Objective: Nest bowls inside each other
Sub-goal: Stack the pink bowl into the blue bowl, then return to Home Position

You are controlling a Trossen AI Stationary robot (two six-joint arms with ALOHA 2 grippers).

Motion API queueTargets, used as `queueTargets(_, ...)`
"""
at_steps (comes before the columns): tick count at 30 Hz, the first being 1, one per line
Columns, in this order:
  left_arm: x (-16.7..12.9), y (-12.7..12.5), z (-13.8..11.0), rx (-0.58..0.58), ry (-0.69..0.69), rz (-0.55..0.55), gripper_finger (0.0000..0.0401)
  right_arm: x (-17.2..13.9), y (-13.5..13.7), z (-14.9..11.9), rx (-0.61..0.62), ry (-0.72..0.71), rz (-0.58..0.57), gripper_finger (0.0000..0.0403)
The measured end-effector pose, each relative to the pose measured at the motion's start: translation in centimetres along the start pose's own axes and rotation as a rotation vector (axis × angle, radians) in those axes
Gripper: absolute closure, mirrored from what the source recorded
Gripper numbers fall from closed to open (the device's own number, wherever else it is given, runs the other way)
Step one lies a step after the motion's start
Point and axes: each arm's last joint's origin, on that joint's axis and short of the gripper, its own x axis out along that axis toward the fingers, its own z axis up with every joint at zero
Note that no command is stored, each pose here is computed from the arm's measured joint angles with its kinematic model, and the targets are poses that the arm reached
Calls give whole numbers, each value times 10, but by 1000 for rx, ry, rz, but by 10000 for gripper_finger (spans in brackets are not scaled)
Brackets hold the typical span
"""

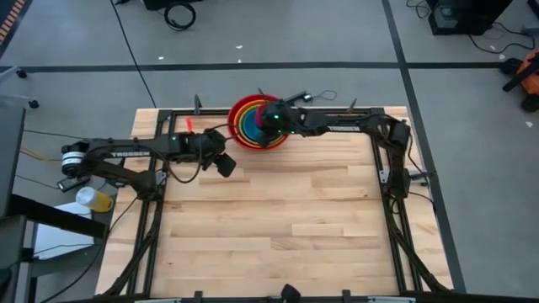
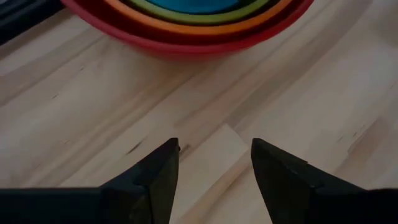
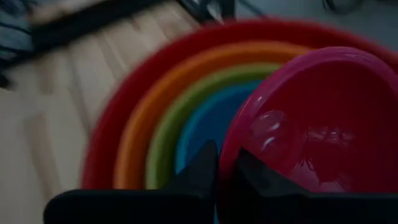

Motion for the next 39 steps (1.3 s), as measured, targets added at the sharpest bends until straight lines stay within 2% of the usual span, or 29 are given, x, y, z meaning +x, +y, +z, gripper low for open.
queueTargets(2,-3,2,-1,-3,9,1,198,7,0,2,25,47,-8,360)
queueTargets(5,-11,3,-2,-7,-9,-14,198,11,1,8,36,84,51,335)
queueTargets(8,-21,6,-1,-12,-43,-33,198,9,3,15,50,84,98,294)
queueTargets(12,-35,11,0,-6,-102,-38,198,1,4,23,90,80,84,230)
queueTargets(17,-49,16,1,-28,-171,-65,198,-43,1,40,183,94,-8,183)
queueTargets(20,-67,15,9,-120,-310,-176,198,-81,6,49,170,80,-28,180)
queueTargets(23,-95,14,23,-130,-533,-359,198,-124,19,63,145,0,64,189)
queueTargets(25,-110,14,28,-77,-647,-426,198,-152,30,69,116,-62,128,200)
queueTargets(27,-117,12,30,-15,-705,-467,198,-174,39,72,89,-103,168,217)
queueTargets(29,-119,7,28,46,-706,-499,200,-188,48,68,65,-123,222,244)
queueTargets(32,-117,-4,20,101,-738,-572,212,-201,63,53,62,-144,331,299)
queueTargets(36,-91,-11,-9,83,-833,-681,241,-208,85,19,70,-218,471,381)
queueTargets(39,-69,-7,-35,50,-892,-766,271,-215,99,-13,39,-274,590,391)
